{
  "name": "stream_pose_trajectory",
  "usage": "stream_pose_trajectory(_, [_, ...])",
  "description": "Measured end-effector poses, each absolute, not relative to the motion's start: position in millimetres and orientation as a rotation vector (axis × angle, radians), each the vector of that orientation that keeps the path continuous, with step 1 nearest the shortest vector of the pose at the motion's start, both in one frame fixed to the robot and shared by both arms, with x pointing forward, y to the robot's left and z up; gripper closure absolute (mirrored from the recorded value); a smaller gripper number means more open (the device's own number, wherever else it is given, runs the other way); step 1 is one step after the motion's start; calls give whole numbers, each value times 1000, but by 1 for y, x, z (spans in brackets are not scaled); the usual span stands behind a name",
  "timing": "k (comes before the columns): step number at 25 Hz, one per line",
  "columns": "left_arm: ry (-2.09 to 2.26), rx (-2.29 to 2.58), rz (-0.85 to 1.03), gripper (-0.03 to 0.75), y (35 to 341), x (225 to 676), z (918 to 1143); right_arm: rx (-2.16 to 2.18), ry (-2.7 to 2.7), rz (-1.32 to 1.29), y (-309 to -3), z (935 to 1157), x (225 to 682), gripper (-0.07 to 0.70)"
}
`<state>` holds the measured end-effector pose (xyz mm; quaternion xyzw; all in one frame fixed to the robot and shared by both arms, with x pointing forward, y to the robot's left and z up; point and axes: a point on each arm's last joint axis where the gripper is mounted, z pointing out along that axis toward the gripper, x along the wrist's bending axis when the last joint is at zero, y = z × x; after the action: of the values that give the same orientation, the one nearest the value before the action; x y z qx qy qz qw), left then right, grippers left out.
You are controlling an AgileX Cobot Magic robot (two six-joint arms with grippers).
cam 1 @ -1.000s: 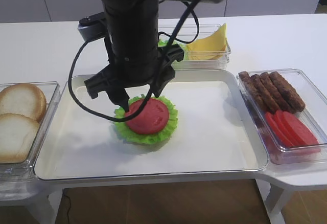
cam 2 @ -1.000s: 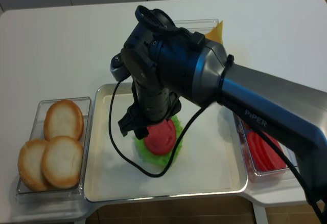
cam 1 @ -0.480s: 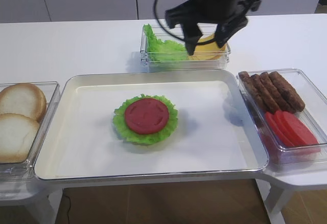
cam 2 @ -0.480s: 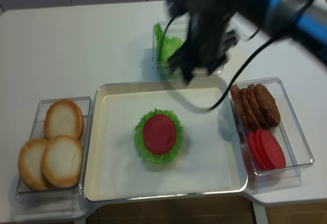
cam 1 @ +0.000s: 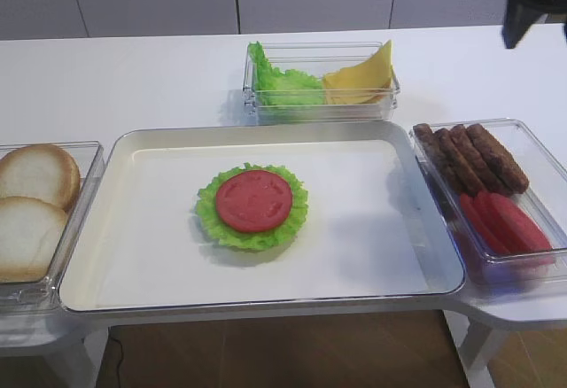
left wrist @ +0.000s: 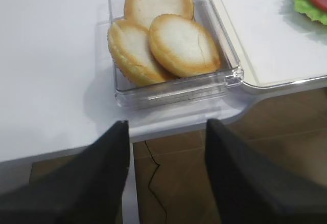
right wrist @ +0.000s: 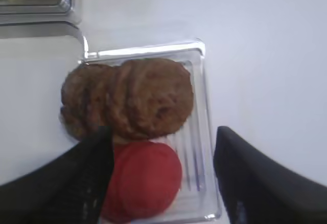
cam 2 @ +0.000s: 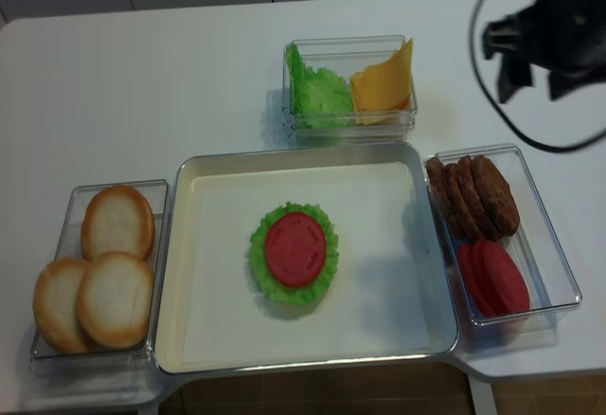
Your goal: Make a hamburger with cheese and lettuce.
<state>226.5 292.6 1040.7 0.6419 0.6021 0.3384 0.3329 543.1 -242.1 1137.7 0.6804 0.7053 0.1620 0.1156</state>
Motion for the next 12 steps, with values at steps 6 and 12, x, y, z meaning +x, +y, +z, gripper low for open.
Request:
stream_pose_trajectory(6, [1573,1677,884,356,293,227,1041,1959,1966,549,-266,1162,466,167])
stream_pose_trajectory(12, [1573,1677,884,356,293,227,1041,1881,1847,703,-282,1176,373,167])
